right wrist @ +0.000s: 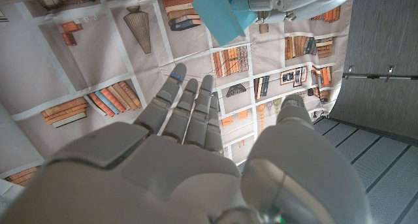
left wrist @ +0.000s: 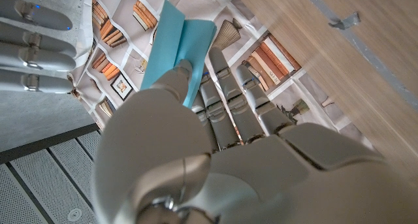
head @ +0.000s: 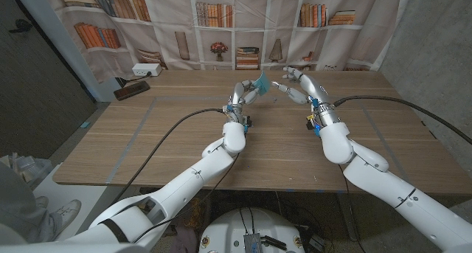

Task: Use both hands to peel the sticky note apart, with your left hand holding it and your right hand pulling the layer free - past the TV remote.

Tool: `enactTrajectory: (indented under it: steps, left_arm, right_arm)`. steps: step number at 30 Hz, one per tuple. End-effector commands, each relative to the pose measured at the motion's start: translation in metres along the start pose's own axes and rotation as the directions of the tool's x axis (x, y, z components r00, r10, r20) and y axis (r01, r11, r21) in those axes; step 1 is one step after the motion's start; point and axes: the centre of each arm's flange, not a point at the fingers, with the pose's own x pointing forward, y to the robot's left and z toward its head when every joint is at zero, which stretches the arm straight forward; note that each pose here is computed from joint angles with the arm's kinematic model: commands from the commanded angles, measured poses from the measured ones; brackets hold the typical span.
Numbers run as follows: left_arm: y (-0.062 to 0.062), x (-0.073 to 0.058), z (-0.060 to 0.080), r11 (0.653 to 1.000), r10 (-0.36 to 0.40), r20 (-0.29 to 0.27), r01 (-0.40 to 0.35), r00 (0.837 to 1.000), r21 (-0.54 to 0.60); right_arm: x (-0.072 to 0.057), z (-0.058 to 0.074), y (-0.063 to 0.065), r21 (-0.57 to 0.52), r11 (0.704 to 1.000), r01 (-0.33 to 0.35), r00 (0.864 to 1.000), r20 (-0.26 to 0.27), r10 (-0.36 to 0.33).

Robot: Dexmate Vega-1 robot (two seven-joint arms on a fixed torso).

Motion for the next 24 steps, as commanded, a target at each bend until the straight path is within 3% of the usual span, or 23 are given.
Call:
enactTrajectory:
  steps: [1, 11, 16, 24]
  left_arm:
    - [-0.009, -0.001, 0.002, 1.000, -0.015, 0.017, 0.015, 1.000, 0.021]
    - [-0.014, -0.005, 0.004, 0.996, 0.014, 0.068, -0.020, 0.998, 0.089]
    - [-0.017, -0.006, 0.007, 0.990, -0.002, 0.106, -0.013, 0.994, 0.143]
    - [-0.022, -0.008, 0.007, 0.990, -0.021, 0.121, 0.003, 0.992, 0.143]
  right_arm:
    - [0.006, 0.011, 0.005, -0.022, 0.999, -0.033, 0.999, 0.011, 0.034]
    - [0.010, 0.016, 0.006, -0.024, 0.999, -0.040, 0.999, -0.002, 0.040]
    - [0.011, 0.018, 0.008, -0.029, 0.998, -0.059, 0.998, -0.001, 0.059]
    - [0.017, 0.018, 0.010, -0.036, 0.994, -0.101, 0.995, -0.024, 0.100]
